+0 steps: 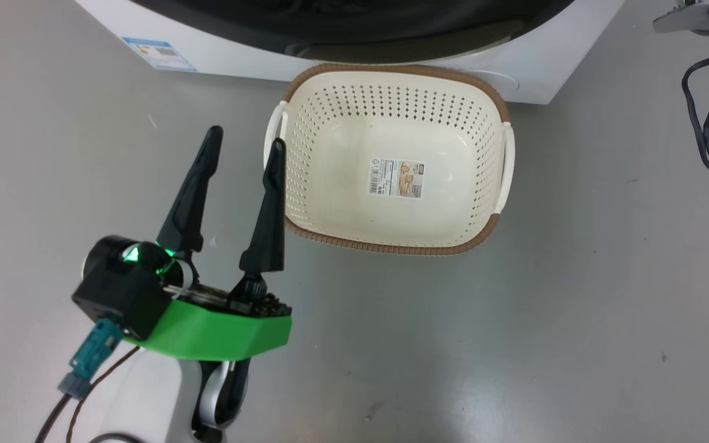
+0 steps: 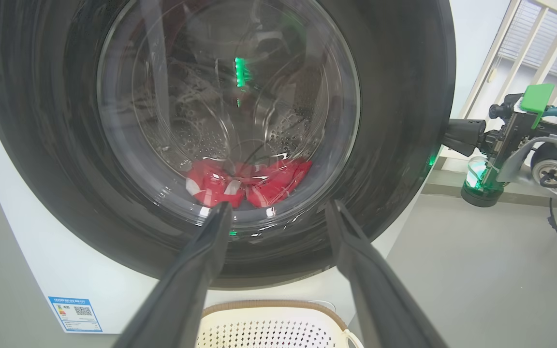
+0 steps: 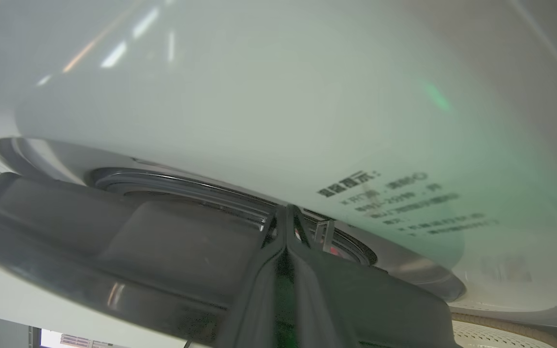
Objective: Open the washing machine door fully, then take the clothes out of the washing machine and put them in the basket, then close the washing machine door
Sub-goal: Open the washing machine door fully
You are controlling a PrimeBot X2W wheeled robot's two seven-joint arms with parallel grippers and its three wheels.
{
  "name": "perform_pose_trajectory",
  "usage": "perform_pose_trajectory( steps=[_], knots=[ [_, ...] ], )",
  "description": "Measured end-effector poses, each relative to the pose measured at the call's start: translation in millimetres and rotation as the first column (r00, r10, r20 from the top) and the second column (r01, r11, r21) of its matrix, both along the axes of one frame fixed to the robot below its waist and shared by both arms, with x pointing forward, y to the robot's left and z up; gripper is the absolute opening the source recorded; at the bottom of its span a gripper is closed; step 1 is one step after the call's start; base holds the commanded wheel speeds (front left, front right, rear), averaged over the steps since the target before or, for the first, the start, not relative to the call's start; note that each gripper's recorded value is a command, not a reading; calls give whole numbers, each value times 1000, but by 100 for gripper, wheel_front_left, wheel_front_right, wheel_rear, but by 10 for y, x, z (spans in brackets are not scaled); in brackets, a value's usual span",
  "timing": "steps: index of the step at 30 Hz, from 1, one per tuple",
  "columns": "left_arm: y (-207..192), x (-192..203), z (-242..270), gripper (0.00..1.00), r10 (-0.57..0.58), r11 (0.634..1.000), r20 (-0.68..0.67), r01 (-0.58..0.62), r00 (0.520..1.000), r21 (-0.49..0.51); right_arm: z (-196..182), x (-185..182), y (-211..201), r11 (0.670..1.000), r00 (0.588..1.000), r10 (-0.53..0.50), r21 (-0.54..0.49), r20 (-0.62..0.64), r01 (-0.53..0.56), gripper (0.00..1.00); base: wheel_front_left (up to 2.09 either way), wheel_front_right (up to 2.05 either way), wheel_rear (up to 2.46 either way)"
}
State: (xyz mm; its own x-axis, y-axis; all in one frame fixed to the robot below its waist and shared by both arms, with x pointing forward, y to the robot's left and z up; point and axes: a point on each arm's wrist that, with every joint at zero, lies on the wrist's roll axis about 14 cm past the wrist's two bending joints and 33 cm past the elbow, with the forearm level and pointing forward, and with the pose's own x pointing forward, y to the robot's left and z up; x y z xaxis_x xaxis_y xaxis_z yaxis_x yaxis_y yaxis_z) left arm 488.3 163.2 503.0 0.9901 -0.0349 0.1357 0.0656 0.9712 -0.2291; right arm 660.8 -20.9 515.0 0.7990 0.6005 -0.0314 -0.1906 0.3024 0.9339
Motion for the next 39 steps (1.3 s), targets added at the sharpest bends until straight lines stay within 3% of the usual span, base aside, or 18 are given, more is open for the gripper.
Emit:
perform_pose_trajectory(
  steps=[9, 14, 39],
  knots=[
    [-18, 9, -67, 100, -6, 1000, -16, 6, 1000, 1, -83, 8, 86, 998, 996, 68, -13, -49, -69, 0, 0, 0, 0],
    [-47, 11, -55, 100, -14, 1000, -14, 14, 1000, 0, -43, -42, 116, 994, 992, 105, 31, -73, -103, 0, 0, 0, 0],
    [-129, -1, 128, 100, -32, 999, 28, 33, 999, -14, 121, -410, 191, 983, 982, 182, 25, -47, -181, 0, 0, 0, 0]
  ],
)
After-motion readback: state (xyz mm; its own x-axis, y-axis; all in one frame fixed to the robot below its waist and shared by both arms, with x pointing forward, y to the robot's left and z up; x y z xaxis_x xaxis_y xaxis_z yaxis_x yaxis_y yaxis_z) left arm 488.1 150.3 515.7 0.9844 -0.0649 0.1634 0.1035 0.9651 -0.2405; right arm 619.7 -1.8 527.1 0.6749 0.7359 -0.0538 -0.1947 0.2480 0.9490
